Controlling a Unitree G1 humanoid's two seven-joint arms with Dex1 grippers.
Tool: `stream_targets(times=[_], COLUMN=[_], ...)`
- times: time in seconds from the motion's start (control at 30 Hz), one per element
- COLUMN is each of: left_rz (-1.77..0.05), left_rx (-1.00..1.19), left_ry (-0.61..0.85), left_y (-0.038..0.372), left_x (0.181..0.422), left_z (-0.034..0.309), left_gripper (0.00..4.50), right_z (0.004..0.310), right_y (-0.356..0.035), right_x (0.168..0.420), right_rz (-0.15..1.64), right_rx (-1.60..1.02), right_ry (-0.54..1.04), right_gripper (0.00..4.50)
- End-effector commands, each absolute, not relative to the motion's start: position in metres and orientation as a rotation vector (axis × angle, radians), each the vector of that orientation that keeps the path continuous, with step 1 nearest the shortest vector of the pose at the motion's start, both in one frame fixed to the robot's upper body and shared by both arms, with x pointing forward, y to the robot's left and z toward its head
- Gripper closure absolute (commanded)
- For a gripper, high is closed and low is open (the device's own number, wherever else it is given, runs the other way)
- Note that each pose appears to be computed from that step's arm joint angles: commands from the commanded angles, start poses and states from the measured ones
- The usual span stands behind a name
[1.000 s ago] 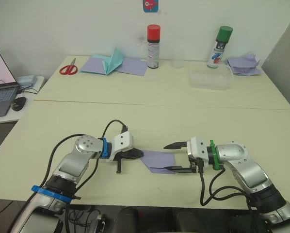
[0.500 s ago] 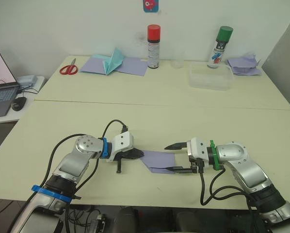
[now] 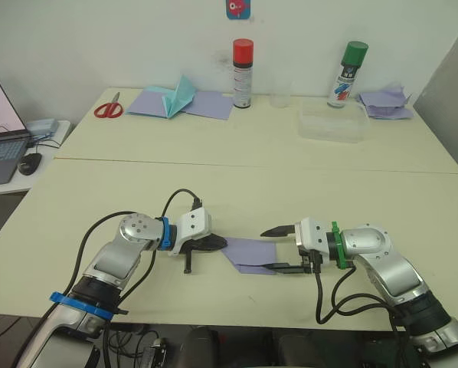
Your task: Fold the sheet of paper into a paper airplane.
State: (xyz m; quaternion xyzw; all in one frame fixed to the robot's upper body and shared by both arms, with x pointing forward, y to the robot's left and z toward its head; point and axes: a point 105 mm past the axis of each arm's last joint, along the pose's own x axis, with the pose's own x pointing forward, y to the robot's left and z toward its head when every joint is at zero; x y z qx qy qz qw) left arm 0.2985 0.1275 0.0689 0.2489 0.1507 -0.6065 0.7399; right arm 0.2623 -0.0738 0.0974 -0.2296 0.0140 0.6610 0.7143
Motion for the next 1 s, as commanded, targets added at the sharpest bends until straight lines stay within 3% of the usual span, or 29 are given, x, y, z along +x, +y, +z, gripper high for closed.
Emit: stream_targets(times=[0.03, 0.73, 0.83, 1.0], left_rz=[-1.324, -1.329, -1.330, -1.333], left_rx=[0.563, 0.569, 0.572, 0.574], left_ry=[0.427, 0.423, 0.423, 0.422], left_y=[0.133, 0.132, 0.132, 0.132], left_x=[0.294, 0.294, 0.294, 0.293], left_z=[0.049, 0.049, 0.049, 0.048], left_gripper=[4.50, 4.50, 4.50, 4.50], right_z=[0.104, 0.085, 0.087, 0.087], right_y=[-0.072, -0.069, -0.065, -0.059], right_x=[0.263, 0.274, 0.274, 0.274], right_rz=[1.469, 1.449, 1.455, 1.456], right_rx=[-0.534, -0.691, -0.650, -0.613], right_ry=[-0.009, -0.056, -0.071, -0.074], right_gripper=[1.17, 1.17, 1.72, 3.57])
